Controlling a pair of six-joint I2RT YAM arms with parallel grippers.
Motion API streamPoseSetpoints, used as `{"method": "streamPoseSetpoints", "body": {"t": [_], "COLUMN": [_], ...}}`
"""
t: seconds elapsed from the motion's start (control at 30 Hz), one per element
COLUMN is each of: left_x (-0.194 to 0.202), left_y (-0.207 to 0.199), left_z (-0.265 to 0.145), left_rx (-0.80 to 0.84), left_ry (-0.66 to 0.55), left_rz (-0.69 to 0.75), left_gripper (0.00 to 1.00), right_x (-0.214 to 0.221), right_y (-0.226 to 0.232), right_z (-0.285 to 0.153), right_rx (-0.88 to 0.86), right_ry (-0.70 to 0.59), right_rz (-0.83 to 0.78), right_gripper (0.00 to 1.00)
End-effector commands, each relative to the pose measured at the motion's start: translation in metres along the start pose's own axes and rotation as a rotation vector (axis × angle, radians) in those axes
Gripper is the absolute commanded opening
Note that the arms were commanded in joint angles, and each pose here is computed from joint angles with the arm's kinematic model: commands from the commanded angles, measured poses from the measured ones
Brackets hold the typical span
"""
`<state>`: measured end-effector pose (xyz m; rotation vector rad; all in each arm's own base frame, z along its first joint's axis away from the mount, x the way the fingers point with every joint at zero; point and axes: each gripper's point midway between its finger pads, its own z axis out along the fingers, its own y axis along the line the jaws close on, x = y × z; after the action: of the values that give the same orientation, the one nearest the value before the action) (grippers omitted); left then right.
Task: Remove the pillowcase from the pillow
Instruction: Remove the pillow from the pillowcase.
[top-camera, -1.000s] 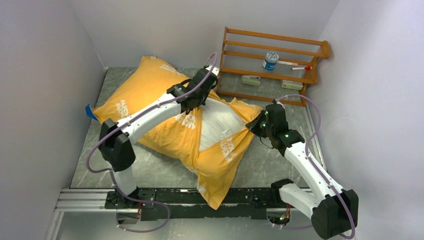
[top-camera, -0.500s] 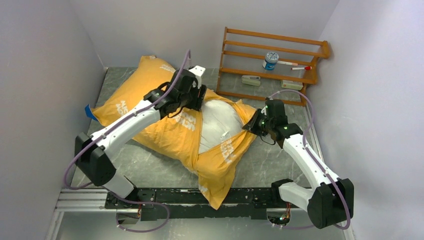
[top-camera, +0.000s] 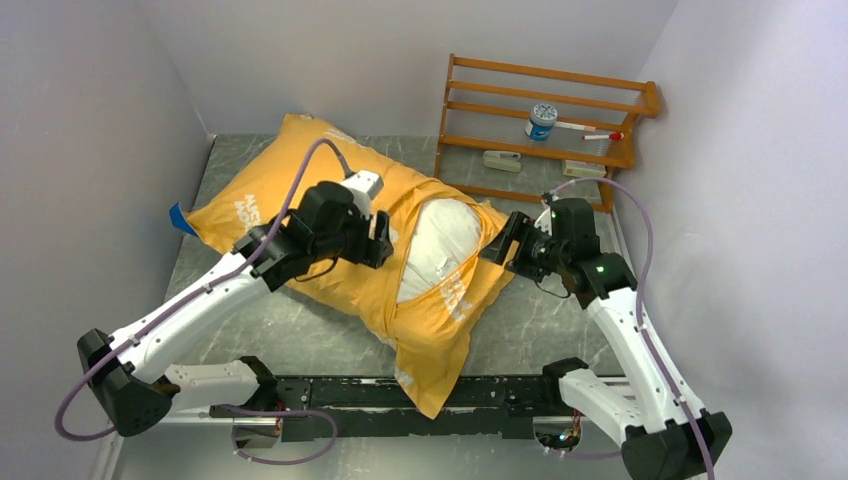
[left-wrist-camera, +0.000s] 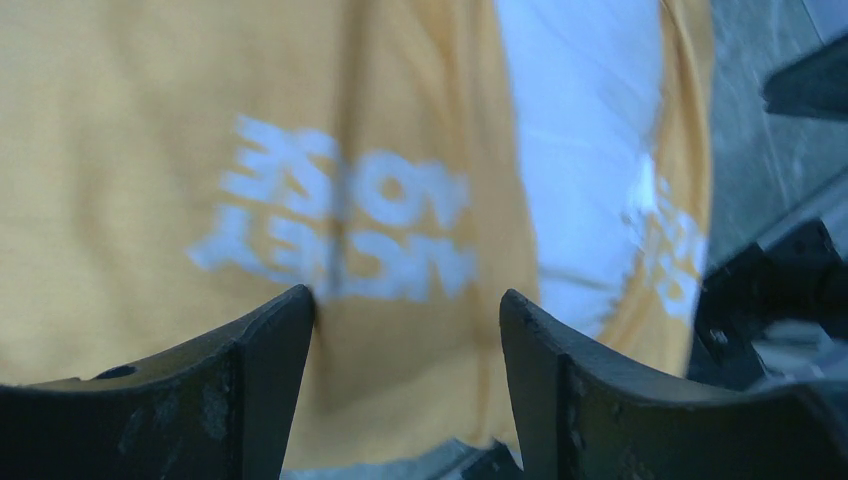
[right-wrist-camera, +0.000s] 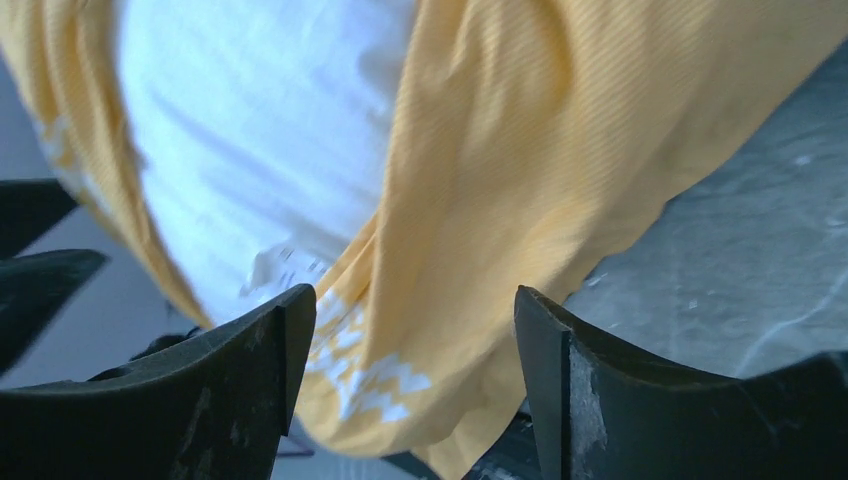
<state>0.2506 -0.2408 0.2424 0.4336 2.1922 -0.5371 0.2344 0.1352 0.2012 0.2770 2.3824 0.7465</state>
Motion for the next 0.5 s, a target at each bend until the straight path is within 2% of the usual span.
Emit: {"method": "streamPoseSetpoints", "body": {"t": [0.0,0.17,0.3,0.37,0.47], "left_x": [0.028,0.043,0.048,0.047,0.045], "left_y": [-0.041,-0.050,-0.018,-0.004,-0.006], "left_z": [-0.002,0.006,0.010,0.009,0.014], "left_rx": [0.104,0.037,-0.165,-0.240,-0.219], "left_ry": [0.035,0.058,0.059,0.035,0.005], "left_rz": [-0.007,0.069,0.084,0.079,0.095], "left_gripper": [0.73,0.75,0.74,0.76,0.77], "right_x": [0.045,0.080,0.093,0.100,0.109], "right_y": [0.029,0.076,0.063,0.062,0.066], "right_z": [-0.010,-0.004,0.011,0.017,0.029], "right_rx": [-0.100,-0.082,0.135,0.147,0.134], "right_ry": [0.149,0.150,0.053,0.031,0.031], "right_rz": [0.050,0.027,0.089,0.134,0.177], "right_gripper": [0.75,0.75,0.76,0.77,0.78]}}
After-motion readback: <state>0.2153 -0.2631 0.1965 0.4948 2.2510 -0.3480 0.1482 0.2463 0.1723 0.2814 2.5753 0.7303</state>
